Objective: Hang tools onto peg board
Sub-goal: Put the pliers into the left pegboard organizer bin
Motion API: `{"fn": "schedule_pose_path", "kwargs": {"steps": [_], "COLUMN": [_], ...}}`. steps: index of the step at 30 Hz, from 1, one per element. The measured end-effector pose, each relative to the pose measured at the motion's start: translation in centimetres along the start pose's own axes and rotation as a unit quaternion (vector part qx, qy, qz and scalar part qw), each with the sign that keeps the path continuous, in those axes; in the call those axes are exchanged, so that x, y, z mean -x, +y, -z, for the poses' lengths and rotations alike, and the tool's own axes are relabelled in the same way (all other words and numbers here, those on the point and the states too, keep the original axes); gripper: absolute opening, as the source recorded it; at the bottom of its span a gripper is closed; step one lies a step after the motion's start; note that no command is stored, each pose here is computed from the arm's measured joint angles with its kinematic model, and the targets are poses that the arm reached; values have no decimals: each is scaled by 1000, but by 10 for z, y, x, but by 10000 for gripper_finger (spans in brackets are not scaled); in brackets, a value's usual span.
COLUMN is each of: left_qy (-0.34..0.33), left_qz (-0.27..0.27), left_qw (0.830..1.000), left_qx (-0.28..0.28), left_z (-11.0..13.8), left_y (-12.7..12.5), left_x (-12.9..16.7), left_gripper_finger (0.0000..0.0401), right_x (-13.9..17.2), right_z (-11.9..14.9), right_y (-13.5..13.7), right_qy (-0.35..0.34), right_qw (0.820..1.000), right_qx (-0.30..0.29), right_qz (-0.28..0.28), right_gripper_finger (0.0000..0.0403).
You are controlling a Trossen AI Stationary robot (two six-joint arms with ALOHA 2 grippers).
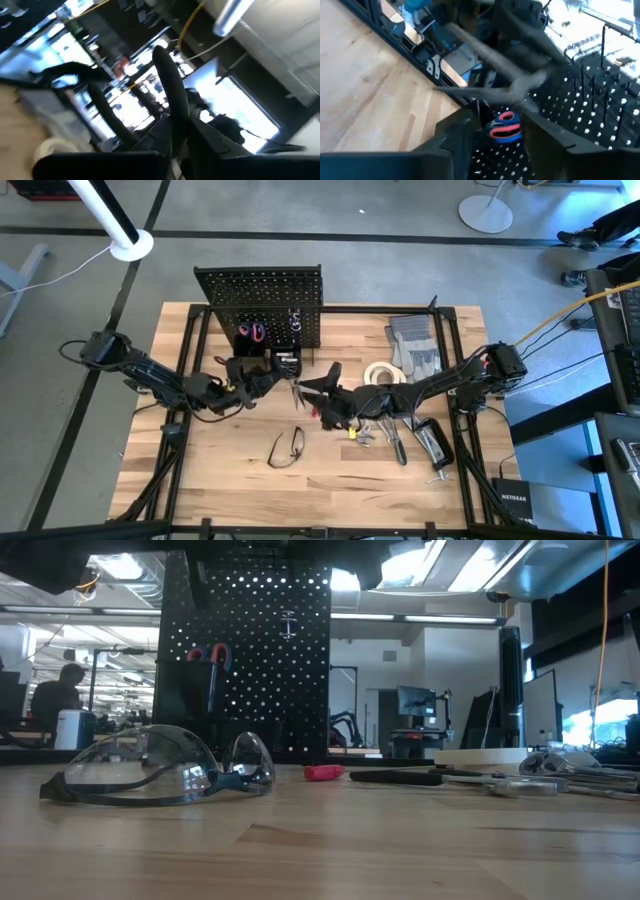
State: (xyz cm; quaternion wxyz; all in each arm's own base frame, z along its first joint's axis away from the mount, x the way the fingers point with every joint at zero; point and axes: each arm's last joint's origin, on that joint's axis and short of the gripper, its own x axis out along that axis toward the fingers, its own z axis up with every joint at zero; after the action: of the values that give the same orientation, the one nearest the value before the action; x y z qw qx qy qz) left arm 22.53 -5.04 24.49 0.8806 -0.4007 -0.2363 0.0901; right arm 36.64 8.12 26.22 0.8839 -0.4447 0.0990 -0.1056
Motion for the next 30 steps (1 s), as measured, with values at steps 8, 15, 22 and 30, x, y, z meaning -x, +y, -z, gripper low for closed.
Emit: {"fn": "schedule_pose_path", "kwargs": {"steps": [8,15,22,30], "left_qy": [-18,-10,10,-15], "left_qz": [63,-4,-258,-351], "left_qw": [995,970,869,824], "left_qx": [-74,-244,-422,-445], "left_z": [-7,-7,-3,-11], "left_y": [-15,-29,-25,-8], "left_x": [6,22,44,33], "left_gripper_finger": [25,17,18,20], "right_x": [1,9,19,19], "right_z": [7,14,22,23], "right_y": [-1,5,9,10], "right_qy": [85,166,212,203], "right_qw": [994,982,969,965], "right_qx": [-44,-62,-119,-163], "right_qz": [55,61,40,25], "right_gripper_finger": [223,229,229,230]}}
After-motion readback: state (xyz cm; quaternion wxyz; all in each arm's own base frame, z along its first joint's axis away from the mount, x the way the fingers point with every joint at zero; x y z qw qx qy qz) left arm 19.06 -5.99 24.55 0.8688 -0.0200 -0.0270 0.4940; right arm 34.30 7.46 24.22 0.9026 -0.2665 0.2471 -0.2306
